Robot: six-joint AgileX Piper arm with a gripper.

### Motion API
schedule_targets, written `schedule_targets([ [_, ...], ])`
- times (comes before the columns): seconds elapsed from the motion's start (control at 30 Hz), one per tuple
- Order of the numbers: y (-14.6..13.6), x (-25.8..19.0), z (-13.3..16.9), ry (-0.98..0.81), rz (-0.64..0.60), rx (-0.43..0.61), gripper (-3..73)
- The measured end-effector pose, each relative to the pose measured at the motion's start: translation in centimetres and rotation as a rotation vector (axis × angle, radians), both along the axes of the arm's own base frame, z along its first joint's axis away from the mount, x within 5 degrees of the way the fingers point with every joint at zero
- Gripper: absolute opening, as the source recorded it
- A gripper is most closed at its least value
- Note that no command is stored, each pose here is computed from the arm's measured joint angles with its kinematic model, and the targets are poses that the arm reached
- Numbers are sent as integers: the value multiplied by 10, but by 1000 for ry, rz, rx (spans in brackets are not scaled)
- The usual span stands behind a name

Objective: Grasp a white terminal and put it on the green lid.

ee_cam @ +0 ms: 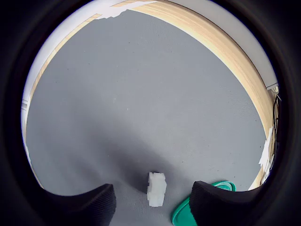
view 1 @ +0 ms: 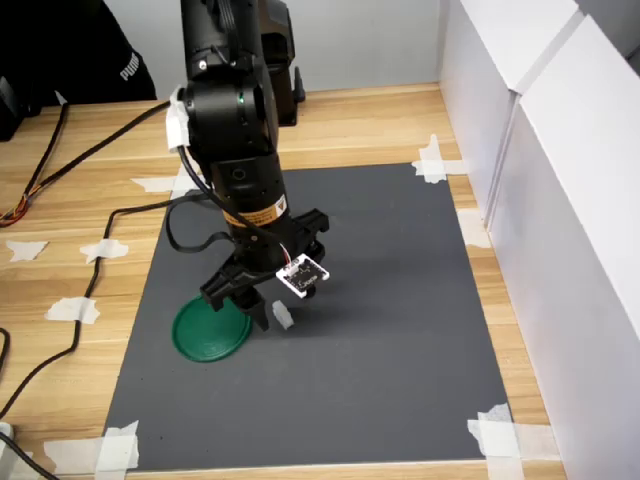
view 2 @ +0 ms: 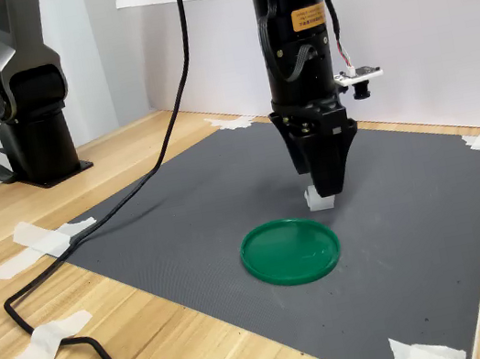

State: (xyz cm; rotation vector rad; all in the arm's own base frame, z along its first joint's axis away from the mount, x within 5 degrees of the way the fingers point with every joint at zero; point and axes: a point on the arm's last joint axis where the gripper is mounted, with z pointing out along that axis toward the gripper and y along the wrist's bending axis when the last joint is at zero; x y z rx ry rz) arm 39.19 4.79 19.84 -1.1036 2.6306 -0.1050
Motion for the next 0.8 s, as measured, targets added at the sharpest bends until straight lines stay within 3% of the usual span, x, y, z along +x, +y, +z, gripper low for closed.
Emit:
schedule_targets([
  [0.53,0,3,-18,39,18,-18,623],
  [0.67,0,3,-18,39,19,-19,515],
  [0.8,0,3,-18,39,20,-19,332],
])
